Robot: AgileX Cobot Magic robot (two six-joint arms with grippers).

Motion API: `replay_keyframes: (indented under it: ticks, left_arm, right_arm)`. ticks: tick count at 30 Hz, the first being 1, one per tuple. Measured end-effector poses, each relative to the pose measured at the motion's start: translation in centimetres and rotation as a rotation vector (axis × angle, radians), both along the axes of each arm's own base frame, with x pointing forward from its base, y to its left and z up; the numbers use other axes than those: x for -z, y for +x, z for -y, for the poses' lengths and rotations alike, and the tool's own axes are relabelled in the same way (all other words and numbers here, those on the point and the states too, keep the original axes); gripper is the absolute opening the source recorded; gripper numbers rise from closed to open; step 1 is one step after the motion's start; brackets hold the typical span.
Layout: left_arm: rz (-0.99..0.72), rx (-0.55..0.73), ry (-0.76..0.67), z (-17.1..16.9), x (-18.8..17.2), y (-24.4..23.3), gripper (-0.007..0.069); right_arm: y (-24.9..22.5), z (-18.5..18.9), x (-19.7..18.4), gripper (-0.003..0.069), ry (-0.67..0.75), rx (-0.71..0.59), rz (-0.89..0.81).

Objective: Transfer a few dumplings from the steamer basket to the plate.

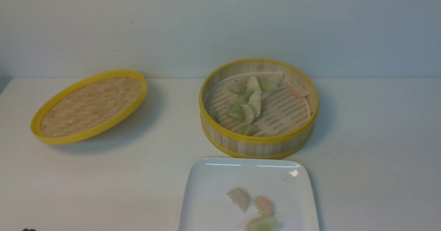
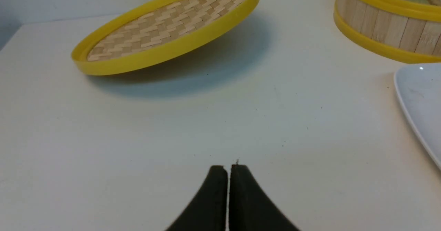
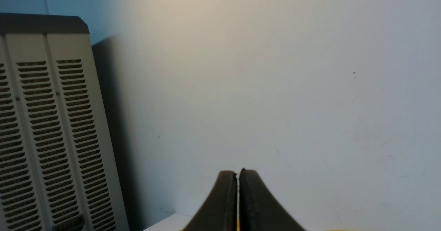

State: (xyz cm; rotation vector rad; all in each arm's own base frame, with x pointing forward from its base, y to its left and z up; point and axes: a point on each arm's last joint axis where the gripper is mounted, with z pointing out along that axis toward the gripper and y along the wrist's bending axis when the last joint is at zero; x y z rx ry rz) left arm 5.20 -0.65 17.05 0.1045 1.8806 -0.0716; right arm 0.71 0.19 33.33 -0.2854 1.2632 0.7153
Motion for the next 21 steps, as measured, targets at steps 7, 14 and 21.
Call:
replay_keyframes:
  ticks: [7,14,21]
  left_arm:
    - [0.000,0.000,0.000,0.0,0.0,0.0,-0.0006]
    - [0.000,0.000,0.000,0.0,0.0,0.0,-0.0006]
    - [0.000,0.000,0.000,0.0,0.0,0.0,-0.0006]
  right_arm:
    - [0.0,0.0,0.0,-0.0001,0.002,-0.001,-0.002]
    - [0.1,0.0,0.2,-0.0001,-0.023,0.014,-0.013]
    - [1.8,-0.4,4.2,-0.0001,-0.150,0.253,-0.154]
